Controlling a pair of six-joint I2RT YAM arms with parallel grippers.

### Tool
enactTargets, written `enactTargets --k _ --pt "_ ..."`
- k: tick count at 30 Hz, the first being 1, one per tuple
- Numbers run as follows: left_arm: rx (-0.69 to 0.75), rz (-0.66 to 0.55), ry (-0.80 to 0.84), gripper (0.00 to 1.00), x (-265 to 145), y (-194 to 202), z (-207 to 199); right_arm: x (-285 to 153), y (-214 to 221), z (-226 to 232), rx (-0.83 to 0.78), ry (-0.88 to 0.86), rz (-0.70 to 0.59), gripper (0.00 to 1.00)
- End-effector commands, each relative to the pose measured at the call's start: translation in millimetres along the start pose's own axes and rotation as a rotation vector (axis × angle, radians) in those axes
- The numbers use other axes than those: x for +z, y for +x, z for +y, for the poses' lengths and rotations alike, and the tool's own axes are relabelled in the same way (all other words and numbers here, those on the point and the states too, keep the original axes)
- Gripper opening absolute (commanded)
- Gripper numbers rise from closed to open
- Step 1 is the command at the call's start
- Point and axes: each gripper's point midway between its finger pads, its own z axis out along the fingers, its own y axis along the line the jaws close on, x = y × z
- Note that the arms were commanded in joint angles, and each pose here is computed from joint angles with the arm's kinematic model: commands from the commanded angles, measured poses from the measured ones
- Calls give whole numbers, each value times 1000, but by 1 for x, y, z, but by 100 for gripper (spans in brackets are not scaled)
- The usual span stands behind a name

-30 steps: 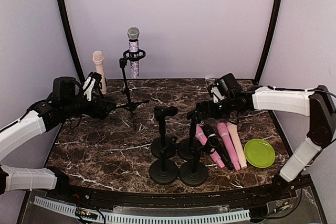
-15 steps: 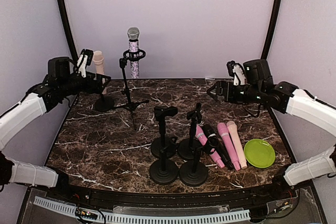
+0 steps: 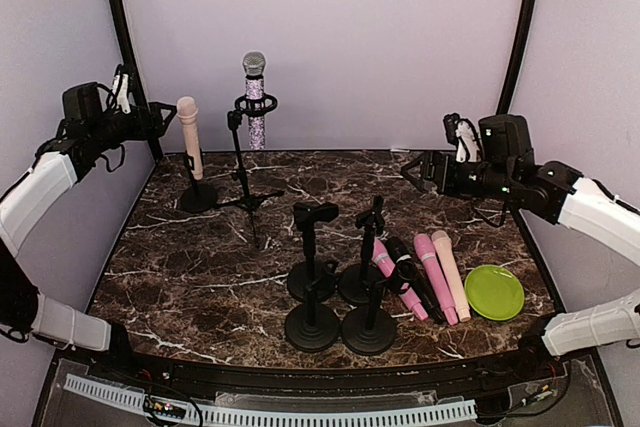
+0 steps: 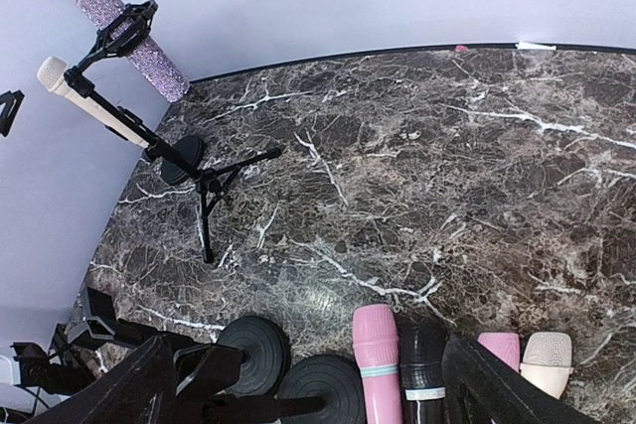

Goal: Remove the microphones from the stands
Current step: Pick up the microphone stand with the microphone from the corner of the board.

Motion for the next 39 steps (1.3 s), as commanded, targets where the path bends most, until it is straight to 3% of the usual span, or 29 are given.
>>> enactTargets --k 1,11,16,21,23,29,37,39 --pt "29 -62 97 98 13 -18 -11 2 -5 5 21 -33 -29 94" --pt "91 -88 187 98 49 -11 -12 4 -1 1 35 -22 -19 95" --pt "127 -101 149 97 61 -15 -8 10 1 0 41 -15 -7 94" --pt "165 -89 173 91 75 -12 -22 18 2 0 52 -19 1 93" --pt "180 -75 161 86 81 -9 -26 21 3 0 57 -19 3 93" --pt "171 -54 56 60 88 0 -18 18 -1 0 60 -15 -6 92" --pt "188 -73 2 30 70 -5 -22 13 -4 -2 43 7 -12 92" --pt "201 -92 -11 27 60 -14 -28 12 -6 -1 41 7 -18 92"
